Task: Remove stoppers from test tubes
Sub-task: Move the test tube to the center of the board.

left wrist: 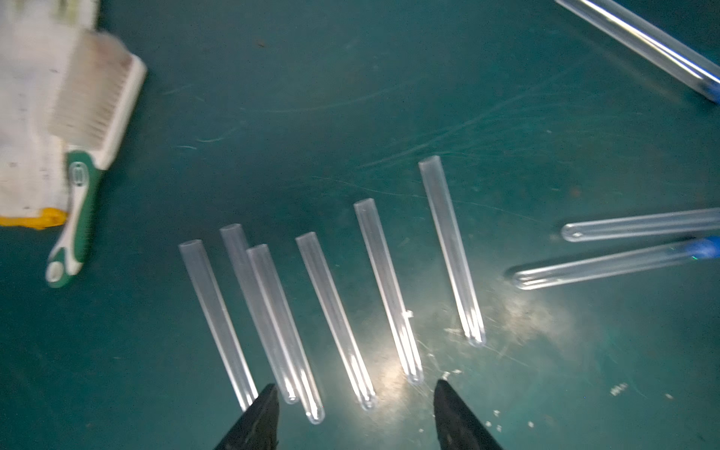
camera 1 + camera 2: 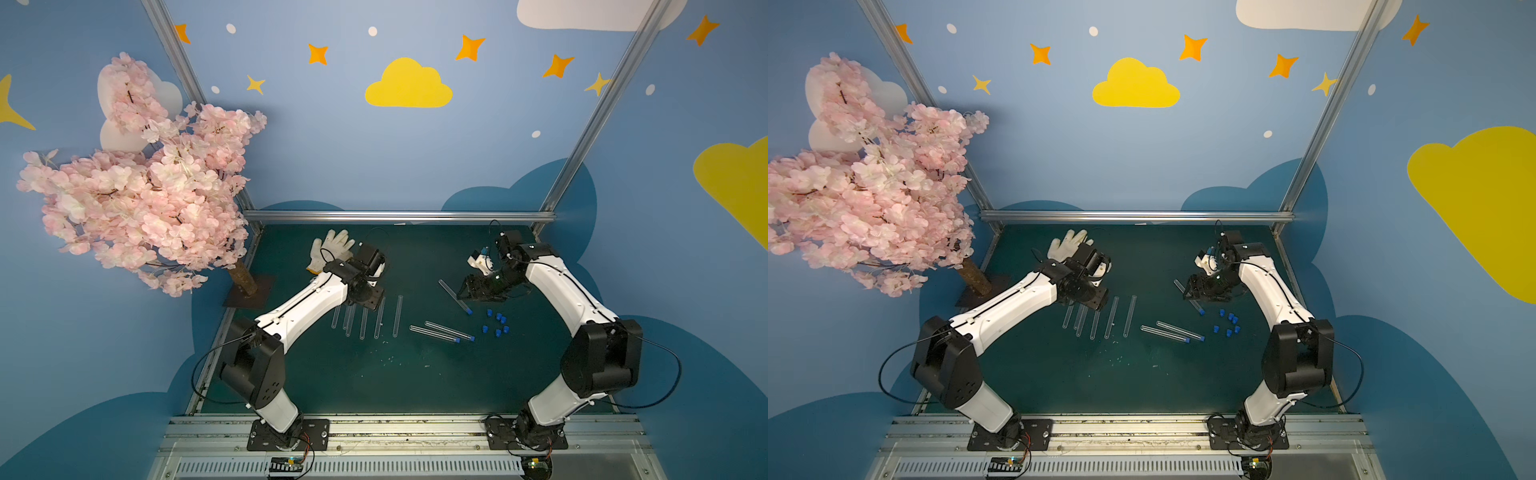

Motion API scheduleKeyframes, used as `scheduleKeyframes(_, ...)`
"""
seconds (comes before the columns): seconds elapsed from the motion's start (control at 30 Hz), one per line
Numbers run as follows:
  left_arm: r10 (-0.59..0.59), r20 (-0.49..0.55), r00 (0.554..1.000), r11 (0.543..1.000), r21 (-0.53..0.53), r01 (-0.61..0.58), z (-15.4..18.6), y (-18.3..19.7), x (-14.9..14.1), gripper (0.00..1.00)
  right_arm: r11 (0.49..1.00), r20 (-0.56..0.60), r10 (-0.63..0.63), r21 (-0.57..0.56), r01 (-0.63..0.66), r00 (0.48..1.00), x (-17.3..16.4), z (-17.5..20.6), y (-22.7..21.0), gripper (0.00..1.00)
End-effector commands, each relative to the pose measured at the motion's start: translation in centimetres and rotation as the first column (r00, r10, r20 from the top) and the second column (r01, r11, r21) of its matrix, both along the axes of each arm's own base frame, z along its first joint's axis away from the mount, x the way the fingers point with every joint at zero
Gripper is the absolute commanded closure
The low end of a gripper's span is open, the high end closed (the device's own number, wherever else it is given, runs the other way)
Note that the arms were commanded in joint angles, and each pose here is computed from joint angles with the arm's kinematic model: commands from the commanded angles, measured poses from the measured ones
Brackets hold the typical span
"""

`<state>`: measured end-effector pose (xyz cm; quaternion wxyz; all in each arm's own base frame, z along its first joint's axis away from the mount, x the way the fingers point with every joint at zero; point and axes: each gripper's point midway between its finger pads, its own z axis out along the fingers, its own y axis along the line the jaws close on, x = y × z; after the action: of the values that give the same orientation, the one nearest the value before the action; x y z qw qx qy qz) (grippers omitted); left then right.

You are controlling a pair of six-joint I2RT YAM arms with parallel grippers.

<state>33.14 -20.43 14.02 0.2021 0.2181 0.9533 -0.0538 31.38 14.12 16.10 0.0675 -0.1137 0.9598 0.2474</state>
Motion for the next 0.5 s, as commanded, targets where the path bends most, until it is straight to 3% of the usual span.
scheduleKeyframes(0.0,-0.046,-0.019,0.999,0.989,-0.138,0.043,1.5,-3.3,-1.2,0.37,0.996,-0.028,0.011,-0.093,-0.014,1.0,0.8,-1.3,-1.4,0.19)
scheduleKeyframes(0.17,-0.164,-0.027,0.986,0.953,-0.263,0.151,2.3,-7.0,-3.4,0.36,0.99,-0.072,0.001,-0.138,-0.011,0.997,1.5,-3.2,-2.4,0.2)
scheduleKeyframes(0.3,-0.347,0.011,0.938,0.903,-0.267,0.337,1.7,-9.9,-5.7,0.36,0.997,-0.102,-0.054,-0.064,0.048,0.993,0.7,-3.1,-2.5,0.2)
scheduleKeyframes(0.47,-0.5,0.001,0.866,0.844,-0.224,0.488,-0.2,-13.1,-6.9,0.35,0.989,-0.136,-0.133,0.05,0.141,0.982,-1.2,-2.5,-3.2,0.2)
